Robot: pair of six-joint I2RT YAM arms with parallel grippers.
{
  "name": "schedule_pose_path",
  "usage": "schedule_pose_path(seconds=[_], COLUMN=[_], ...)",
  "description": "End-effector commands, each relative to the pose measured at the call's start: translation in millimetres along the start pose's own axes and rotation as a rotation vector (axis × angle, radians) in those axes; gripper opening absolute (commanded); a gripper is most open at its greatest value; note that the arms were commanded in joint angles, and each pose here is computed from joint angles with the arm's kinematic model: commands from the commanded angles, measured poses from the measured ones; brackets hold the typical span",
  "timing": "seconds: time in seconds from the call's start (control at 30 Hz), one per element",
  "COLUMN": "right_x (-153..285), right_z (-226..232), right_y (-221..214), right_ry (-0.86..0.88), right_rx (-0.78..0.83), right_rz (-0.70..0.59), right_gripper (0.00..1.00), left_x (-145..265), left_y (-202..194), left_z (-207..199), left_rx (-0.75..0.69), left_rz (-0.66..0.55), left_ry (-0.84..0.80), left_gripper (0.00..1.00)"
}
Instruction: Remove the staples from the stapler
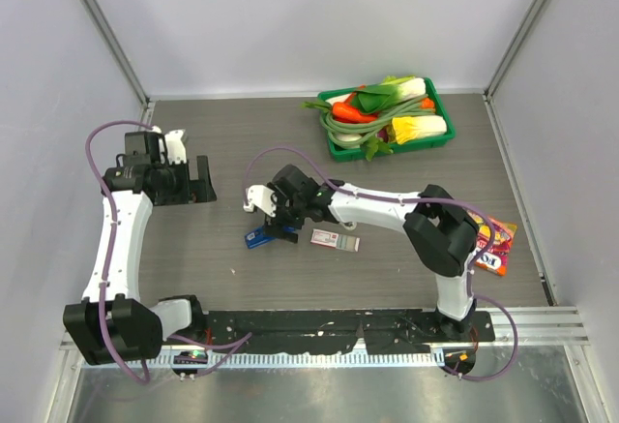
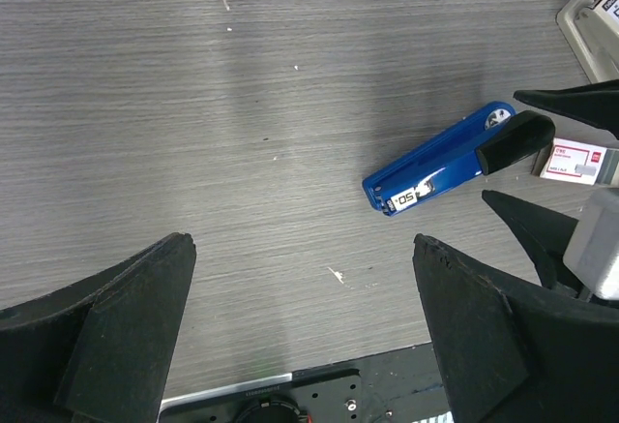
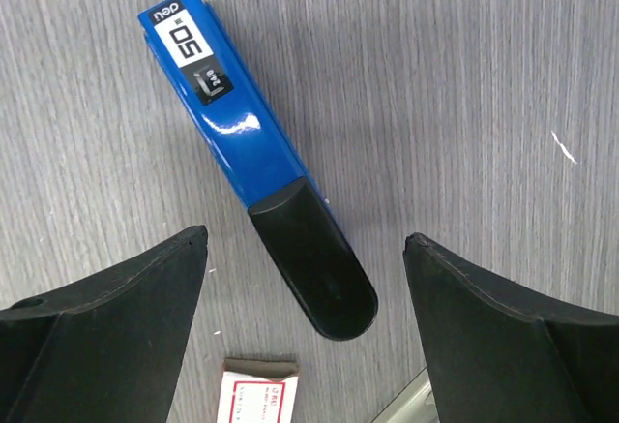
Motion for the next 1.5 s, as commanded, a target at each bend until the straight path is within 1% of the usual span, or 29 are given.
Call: schedule_pose_path(seconds=[0.0,0.07,0.13,0.17,0.23,0.27,0.4,0.43,0.47,0.57,0.63,0.7,0.73,0.77,0.8,0.83,0.87,0.9,0.93,0.97,1.0,1.07,1.1,1.17,1.2,1.27,1.3,1.4,1.47], right_x=[0.9,-2.6,-7.5,-8.8,-12.0,-12.1,-12.9,-12.7,-11.9,-9.5,-8.8,-6.1,-4.8,-3.0,2.0,6.0,11.4,18.9,27.8,28.2,43.0,48.3,53.7,58.5,62.9,68.0,72.4,80.0,79.4], right_z=[-13.5,-13.3,-12.7,-12.9,-10.5,-10.4,-10.5,-11.1,-11.4,-12.3,-16.8,-19.1,-24.3,-25.5,-24.0,-30.0,-34.5,-31.9,-40.7,-38.5,-40.7,-38.3,-41.7,-43.4,-44.1,-46.5,-46.9,-50.8,-47.6], right_y=[21.8,19.1,14.3,11.7,8.0,7.6,5.5,6.9,8.6,15.9,23.6,28.5,39.1,42.2,43.0,58.4,66.4,67.4,81.8,75.9,94.4,95.2,101.6,102.9,108.6,107.3,112.1,115.7,120.2], right_ry=[-0.044,-0.04,-0.035,-0.033,-0.016,-0.013,-0.016,-0.019,-0.021,-0.028,-0.055,-0.091,-0.12,-0.13,-0.138,-0.169,-0.198,-0.21,-0.255,-0.265,-0.259,-0.247,-0.262,-0.27,-0.263,-0.29,-0.292,-0.332,-0.347], right_rx=[0.06,0.058,0.057,0.054,0.048,0.048,0.037,0.032,0.025,-0.008,-0.037,-0.115,-0.142,-0.215,-0.254,-0.279,-0.319,-0.408,-0.451,-0.497,-0.574,-0.635,-0.708,-0.763,-0.799,-0.834,-0.842,-0.885,-0.908], right_rz=[-0.032,-0.022,-0.004,0.006,0.032,0.037,0.05,0.047,0.043,0.022,-0.011,-0.049,-0.107,-0.14,-0.172,-0.262,-0.321,-0.367,-0.464,-0.486,-0.6,-0.657,-0.714,-0.753,-0.797,-0.829,-0.867,-0.924,-0.942], right_gripper=[0.88,0.85,0.79,0.71,0.6,0.5,0.37,0.33,0.23,0.07,0.02,0.01,0.01,0.01,0.01,0.01,0.01,0.01,0.01,0.01,0.01,0.01,0.01,0.01,0.01,0.01,0.01,0.01,0.01], left_x=[13.0,13.7,13.7,14.0,13.6,13.0,13.3,13.6,14.4,14.5,14.7,14.5,14.9,15.0,15.6,15.8,16.6,17.1,18.3,18.2,17.5,17.2,14.9,13.1,12.8,11.6,10.9,6.1,0.4], left_y=[5.5,5.4,5.4,5.4,5.7,5.2,5.6,6.0,6.2,5.3,4.5,2.9,3.0,2.7,1.4,1.0,0.9,0.4,-0.2,-0.6,-2.1,-3.0,-5.8,-9.8,-10.9,-13.4,-14.5,-19.2,-22.5], left_z=[-0.7,-0.9,-0.9,-1.4,-1.5,-1.0,-2.6,-3.0,-3.6,-4.4,-4.4,-4.8,-5.7,-6.2,-8.2,-11.6,-12.7,-14.7,-18.1,-19.3,-20.9,-26.0,-27.1,-31.9,-33.8,-37.1,-38.3,-41.2,-44.6], left_rx=[-0.018,-0.018,-0.018,-0.019,-0.019,-0.017,-0.017,-0.019,-0.02,-0.025,-0.028,-0.036,-0.039,-0.041,-0.041,-0.046,-0.069,-0.078,-0.08,-0.086,-0.088,-0.1,-0.099,-0.111,-0.116,-0.127,-0.125,-0.119,-0.113], left_rz=[-0.036,-0.036,-0.036,-0.037,-0.037,-0.034,-0.032,-0.036,-0.037,-0.035,-0.036,-0.033,-0.036,-0.037,-0.035,-0.036,-0.04,-0.04,-0.044,-0.045,-0.043,-0.052,-0.046,-0.049,-0.052,-0.064,-0.064,-0.051,-0.039], left_ry=[0.011,0.011,0.011,0.01,0.009,0.009,-0.002,-0.005,-0.007,-0.014,-0.016,-0.018,-0.024,-0.029,-0.04,-0.064,-0.076,-0.089,-0.112,-0.123,-0.135,-0.174,-0.186,-0.226,-0.238,-0.265,-0.274,-0.297,-0.311], left_gripper=[1.0,1.0,1.0,1.0,1.0,1.0,1.0,1.0,1.0,1.0,1.0,1.0,1.0,1.0,1.0,1.0,1.0,1.0,1.0,1.0,1.0,1.0,1.0,0.99,0.99,0.98,0.98,0.97,0.96])
Point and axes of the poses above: each gripper's point midway between its finger pads, its own x axis back along the fingers, its own z axis along the line the jaws close on, y = z × x, the point moved 3 cm from there along x, back along the fingers, and after that the axes turned 5 degrees about -x, right-handed, at the moved point
